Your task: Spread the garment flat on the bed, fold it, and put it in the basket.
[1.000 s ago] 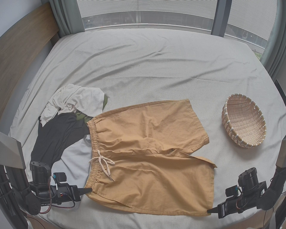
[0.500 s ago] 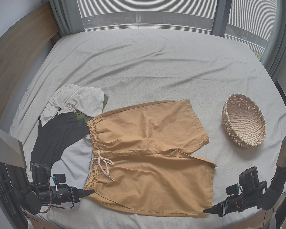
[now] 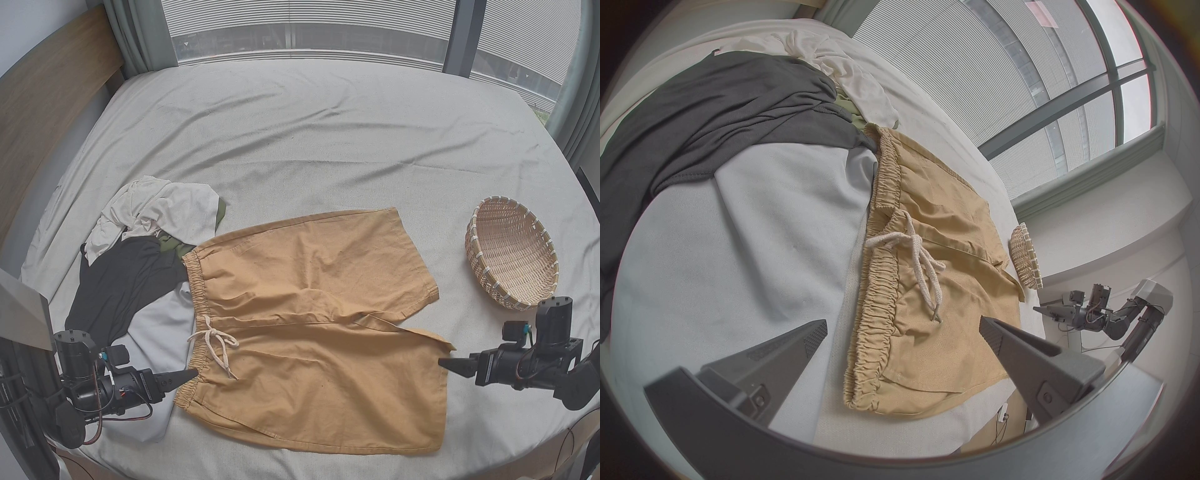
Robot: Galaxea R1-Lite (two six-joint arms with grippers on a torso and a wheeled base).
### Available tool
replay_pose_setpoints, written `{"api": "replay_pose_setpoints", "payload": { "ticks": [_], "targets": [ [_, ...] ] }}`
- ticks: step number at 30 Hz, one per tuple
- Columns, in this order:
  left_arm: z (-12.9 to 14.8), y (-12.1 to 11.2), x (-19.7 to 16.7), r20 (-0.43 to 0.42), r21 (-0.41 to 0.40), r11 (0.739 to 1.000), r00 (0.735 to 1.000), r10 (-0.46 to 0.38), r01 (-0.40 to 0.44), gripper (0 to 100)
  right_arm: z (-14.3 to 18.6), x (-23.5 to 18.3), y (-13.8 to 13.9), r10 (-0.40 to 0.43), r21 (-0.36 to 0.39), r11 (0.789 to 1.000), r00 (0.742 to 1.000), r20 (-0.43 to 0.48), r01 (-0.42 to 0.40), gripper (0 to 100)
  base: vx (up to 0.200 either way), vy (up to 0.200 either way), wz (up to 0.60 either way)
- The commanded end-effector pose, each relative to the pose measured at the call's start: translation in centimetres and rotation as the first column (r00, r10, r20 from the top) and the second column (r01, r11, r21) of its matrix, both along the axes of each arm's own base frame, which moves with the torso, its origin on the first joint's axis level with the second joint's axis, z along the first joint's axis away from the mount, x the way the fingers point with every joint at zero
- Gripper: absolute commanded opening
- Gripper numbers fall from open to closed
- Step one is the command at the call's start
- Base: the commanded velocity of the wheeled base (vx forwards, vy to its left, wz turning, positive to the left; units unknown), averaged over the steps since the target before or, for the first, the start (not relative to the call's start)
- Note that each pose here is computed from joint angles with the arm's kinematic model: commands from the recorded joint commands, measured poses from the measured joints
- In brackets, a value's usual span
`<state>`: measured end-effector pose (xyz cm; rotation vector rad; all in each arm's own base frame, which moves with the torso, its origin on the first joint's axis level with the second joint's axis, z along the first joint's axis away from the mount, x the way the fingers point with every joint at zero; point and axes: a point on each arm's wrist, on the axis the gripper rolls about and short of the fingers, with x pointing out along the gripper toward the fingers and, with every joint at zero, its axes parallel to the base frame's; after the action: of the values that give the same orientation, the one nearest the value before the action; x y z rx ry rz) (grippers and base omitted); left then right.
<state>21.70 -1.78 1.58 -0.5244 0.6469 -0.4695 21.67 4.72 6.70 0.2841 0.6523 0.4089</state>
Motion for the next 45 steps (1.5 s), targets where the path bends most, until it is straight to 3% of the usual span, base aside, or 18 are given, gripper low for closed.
{"api": "replay_pose_setpoints", "payload": {
  "ticks": [1, 7, 15, 28, 29, 39, 45],
  "targets": [
    [-0.3, 0.0, -0.4, -0.025, -0.001, 1.0, 1.0, 0.004, -0.004, 100, -0.2, 2.0, 1.0, 0.017, 0.013, 1.0, 1.0, 0.009, -0.017, 100, 0.0, 0.0, 0.0],
    [-0.3, 0.0, -0.4, -0.025, -0.001, 1.0, 1.0, 0.004, -0.004, 100, -0.9, 3.4, 1.5, 0.015, 0.011, 1.0, 1.0, -0.007, -0.015, 100, 0.0, 0.0, 0.0],
    [-0.3, -0.1, -0.4, -0.027, -0.001, 1.0, 1.0, -0.003, 0.002, 100, -1.1, 4.1, -0.5, -0.047, -0.015, 0.999, 0.999, 0.007, 0.047, 100, 0.0, 0.0, 0.0],
    [-0.3, -0.1, -0.4, -0.024, -0.002, 1.0, 1.0, -0.005, 0.005, 100, -3.4, 4.5, -0.4, -0.038, -0.042, 0.998, 0.997, -0.067, 0.035, 100, 0.0, 0.0, 0.0],
    [-0.2, -0.1, -0.4, -0.022, -0.002, 1.0, 1.0, -0.005, 0.005, 100, -3.6, 4.6, -0.4, -0.037, -0.045, 0.998, 0.997, -0.072, 0.034, 0, 0.0, 0.0, 0.0],
    [-0.3, -0.1, -0.4, -0.025, -0.003, 1.0, 1.0, -0.005, 0.005, 100, -3.5, 5.3, -0.5, -0.046, -0.038, 0.998, 0.998, -0.038, 0.045, 0, 0.0, 0.0, 0.0],
    [-0.3, -0.2, -0.4, -0.025, -0.002, 1.0, 1.0, -0.008, 0.008, 100, -1.6, 6.0, -1.4, -0.083, -0.024, 0.996, 0.996, 0.042, 0.084, 0, 0.0, 0.0, 0.0]
  ]
}}
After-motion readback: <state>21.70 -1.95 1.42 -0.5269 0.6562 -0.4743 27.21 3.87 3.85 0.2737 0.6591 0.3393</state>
